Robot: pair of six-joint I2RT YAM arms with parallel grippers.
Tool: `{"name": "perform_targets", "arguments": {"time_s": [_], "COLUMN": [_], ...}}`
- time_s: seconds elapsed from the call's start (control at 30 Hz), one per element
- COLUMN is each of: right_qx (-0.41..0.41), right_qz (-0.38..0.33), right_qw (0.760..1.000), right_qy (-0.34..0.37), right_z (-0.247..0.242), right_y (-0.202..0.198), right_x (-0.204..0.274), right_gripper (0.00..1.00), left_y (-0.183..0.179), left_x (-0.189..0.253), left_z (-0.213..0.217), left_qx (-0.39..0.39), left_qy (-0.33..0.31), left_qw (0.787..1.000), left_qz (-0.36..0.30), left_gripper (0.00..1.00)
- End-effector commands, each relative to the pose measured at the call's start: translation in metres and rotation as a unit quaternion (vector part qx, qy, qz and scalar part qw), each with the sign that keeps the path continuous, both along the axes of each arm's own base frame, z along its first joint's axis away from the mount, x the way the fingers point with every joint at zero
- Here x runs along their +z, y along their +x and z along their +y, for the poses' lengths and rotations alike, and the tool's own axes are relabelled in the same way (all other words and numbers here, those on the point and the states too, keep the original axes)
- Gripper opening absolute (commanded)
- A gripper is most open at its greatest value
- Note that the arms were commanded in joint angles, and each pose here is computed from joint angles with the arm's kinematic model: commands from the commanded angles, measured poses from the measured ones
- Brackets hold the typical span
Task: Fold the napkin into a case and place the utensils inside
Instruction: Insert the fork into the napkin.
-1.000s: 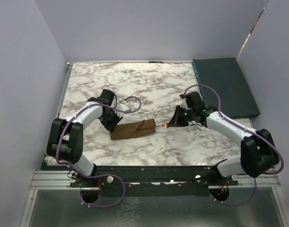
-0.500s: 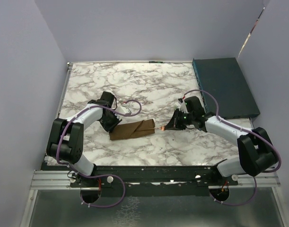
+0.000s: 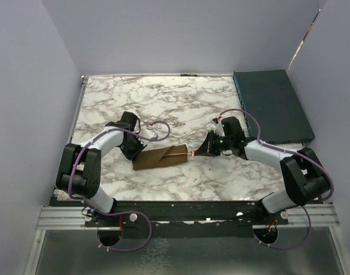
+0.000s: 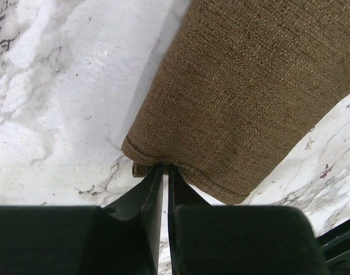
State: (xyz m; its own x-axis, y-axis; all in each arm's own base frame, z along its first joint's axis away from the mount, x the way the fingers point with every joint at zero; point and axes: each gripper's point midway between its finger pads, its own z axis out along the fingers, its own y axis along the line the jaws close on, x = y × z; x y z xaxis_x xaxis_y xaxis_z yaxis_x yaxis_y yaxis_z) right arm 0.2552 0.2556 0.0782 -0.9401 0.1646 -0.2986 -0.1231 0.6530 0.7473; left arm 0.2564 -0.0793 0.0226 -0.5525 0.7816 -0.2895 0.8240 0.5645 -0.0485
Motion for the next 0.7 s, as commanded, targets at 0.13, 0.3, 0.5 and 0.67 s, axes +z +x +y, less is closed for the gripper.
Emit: {"name": "perform_targets", "arguments": {"time_s": [0.13,0.3,0.5,0.67], "right_qx": [0.019,0.026,0.044,0.059], "right_qz": [-0.004,-0.001,0.002,0.0], "right_qw": [0.999,0.999,0.999,0.998], "right_qy": [0.036,0.027,0.023,0.017], "right_z": [0.015,0.018,0.031,0.039], "right_y": [0.01,0.012,0.015,0.017], "right_x": [0.006,0.003,0.0,0.002], "right_gripper": [0.01,0.01,0.01,0.01], "left_y": [-0.015,-0.015,-0.012,-0.01], "left_x": [-0.01,-0.01,-0.007,-0.006], "left_z": [-0.015,-0.018,-0.023,-0.027], "left_qx": [0.006,0.009,0.013,0.016], "left_qy": [-0.044,-0.051,-0.063,-0.072], "left_qw": [0.998,0.998,0.997,0.997], "left_qz": [0.034,0.039,0.038,0.039], "left_gripper": [0.08,0.07,0.06,0.05]}}
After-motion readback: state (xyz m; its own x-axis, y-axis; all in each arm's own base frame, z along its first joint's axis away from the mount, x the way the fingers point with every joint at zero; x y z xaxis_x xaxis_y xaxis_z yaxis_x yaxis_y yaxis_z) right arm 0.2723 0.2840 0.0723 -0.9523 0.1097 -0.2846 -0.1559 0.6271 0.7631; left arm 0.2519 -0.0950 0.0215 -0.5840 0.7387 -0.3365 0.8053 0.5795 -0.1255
